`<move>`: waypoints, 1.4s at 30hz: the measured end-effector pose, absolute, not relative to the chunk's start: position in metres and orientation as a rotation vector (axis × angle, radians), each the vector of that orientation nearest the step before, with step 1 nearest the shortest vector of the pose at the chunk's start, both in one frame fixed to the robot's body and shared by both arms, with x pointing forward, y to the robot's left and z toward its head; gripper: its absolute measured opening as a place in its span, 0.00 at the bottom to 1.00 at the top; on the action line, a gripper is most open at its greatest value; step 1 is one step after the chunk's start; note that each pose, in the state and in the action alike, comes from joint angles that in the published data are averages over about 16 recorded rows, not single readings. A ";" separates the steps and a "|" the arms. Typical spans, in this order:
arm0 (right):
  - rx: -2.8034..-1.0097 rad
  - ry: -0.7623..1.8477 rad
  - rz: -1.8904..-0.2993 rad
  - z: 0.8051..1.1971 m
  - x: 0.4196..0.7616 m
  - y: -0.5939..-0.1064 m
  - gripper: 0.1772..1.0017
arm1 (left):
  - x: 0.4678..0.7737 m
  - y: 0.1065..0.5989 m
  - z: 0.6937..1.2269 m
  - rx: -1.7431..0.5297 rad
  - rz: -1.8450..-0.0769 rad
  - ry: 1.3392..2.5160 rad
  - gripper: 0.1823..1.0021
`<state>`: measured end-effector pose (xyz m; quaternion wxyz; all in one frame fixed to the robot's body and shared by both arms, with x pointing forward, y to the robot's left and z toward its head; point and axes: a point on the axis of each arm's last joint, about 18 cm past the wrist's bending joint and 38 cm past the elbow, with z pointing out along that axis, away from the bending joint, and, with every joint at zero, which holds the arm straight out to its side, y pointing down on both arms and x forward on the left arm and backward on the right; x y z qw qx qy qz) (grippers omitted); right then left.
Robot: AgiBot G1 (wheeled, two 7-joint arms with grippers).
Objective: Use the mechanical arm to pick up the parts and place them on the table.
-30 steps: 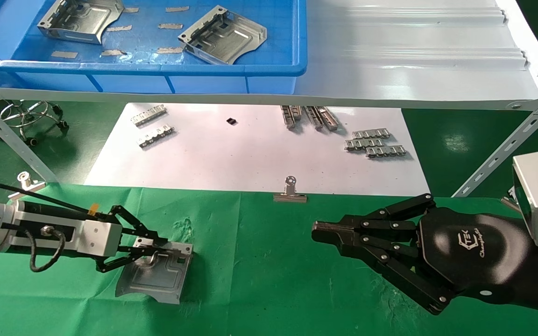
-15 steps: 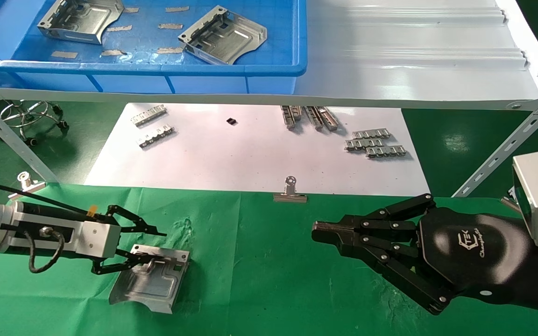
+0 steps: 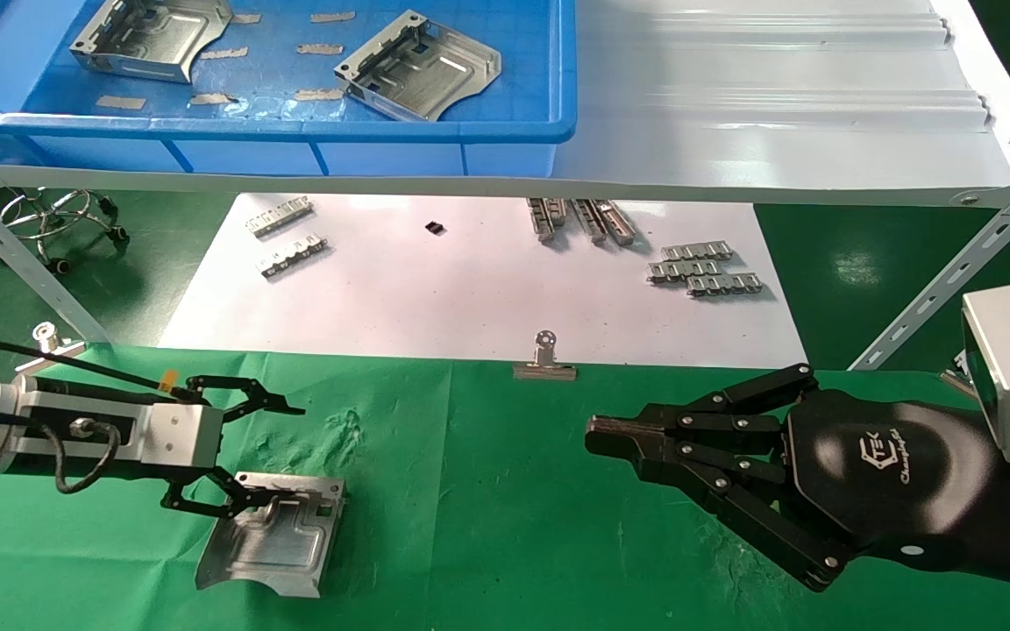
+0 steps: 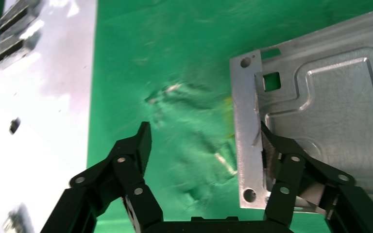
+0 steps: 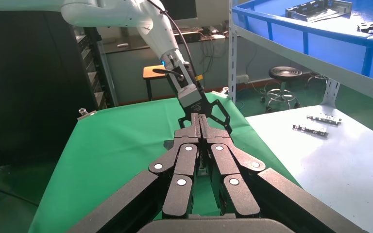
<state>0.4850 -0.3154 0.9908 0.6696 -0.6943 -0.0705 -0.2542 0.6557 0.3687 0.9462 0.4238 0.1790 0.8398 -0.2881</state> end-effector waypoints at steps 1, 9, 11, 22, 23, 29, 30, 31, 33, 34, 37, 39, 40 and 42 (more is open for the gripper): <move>-1.565 -0.159 -0.573 0.991 0.485 -0.315 0.02 | 0.656 0.369 0.946 0.440 -0.725 2.098 0.63; -1.565 -0.159 -0.573 0.991 0.485 -0.315 0.02 | 0.659 0.370 0.947 0.413 -0.743 2.069 0.83; -1.565 -0.159 -0.573 0.991 0.485 -0.315 0.02 | 0.659 0.369 0.947 0.418 -0.746 2.064 0.86; -1.565 -0.159 -0.573 0.991 0.485 -0.315 0.02 | 0.645 0.361 0.954 0.442 -0.869 2.046 0.98; -1.565 -0.159 -0.573 0.991 0.485 -0.315 0.02 | 0.643 0.360 0.955 0.440 -0.891 2.045 0.98; -1.565 -0.159 -0.573 0.991 0.485 -0.315 0.02 | 0.632 0.352 0.960 0.409 -1.025 2.039 1.00; -1.565 -0.159 -0.573 0.991 0.485 -0.315 0.02 | 0.631 0.351 0.960 0.402 -1.046 2.038 1.00; -1.565 -0.159 -0.573 0.991 0.485 -0.315 0.02 | 0.630 0.350 0.960 0.395 -1.066 2.037 1.00; -1.565 -0.159 -0.573 0.991 0.485 -0.315 0.02 | 0.627 0.347 0.960 0.381 -1.104 2.035 1.00; -1.565 -0.159 -0.573 0.991 0.485 -0.315 0.02 | 0.626 0.346 0.960 0.375 -1.123 2.032 1.00; -1.565 -0.159 -0.573 0.991 0.485 -0.315 0.03 | 0.623 0.342 0.960 0.359 -1.176 2.023 1.00; -1.565 -0.159 -0.573 0.991 0.485 -0.315 0.05 | 0.621 0.339 0.960 0.350 -1.206 2.015 1.00; -1.565 -0.159 -0.573 0.991 0.485 -0.315 0.05 | 0.620 0.338 0.960 0.347 -1.221 2.010 1.00; -1.565 -0.159 -0.573 0.991 0.485 -0.315 0.06 | 0.617 0.336 0.960 0.340 -1.252 2.001 1.00</move>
